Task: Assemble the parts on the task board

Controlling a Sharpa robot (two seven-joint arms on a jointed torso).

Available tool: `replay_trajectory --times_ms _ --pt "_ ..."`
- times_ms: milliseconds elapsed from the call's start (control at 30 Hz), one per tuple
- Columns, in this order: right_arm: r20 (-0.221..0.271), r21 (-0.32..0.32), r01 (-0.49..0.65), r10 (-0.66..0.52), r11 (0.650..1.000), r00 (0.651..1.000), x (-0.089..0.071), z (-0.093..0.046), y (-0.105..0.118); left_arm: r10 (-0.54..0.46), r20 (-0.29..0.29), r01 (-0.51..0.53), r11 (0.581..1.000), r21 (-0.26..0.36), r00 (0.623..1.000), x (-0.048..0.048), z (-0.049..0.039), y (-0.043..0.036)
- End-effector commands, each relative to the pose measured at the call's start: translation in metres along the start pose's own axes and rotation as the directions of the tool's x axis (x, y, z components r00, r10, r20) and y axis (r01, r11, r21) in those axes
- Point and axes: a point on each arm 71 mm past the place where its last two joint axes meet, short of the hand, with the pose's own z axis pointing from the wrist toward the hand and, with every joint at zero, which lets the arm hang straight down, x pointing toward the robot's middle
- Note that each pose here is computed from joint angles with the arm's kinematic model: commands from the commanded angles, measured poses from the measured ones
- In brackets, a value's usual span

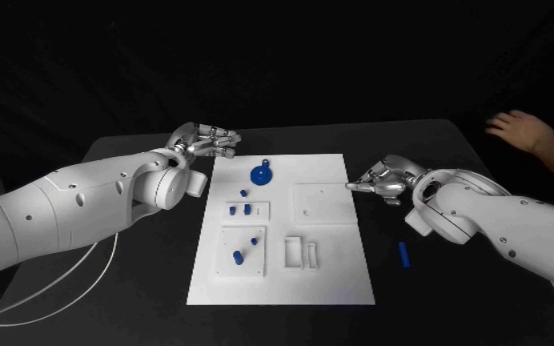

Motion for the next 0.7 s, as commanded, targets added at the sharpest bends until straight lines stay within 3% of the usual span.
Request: replay_trajectory --times_ms 33,700 --pt "0.004 0.004 -0.011 0.011 1.000 1.000 -0.0004 0.0006 -0.0001 -0.014 0.006 0.014 1.000 0.014 1.000 0.0006 0.0005 -0.0019" --pt "0.012 0.011 -0.015 0.014 1.000 1.000 -0.0018 0.0016 -0.0018 -0.015 0.001 0.015 1.000 0.014 1.000 0.0015 0.0003 -0.0020"
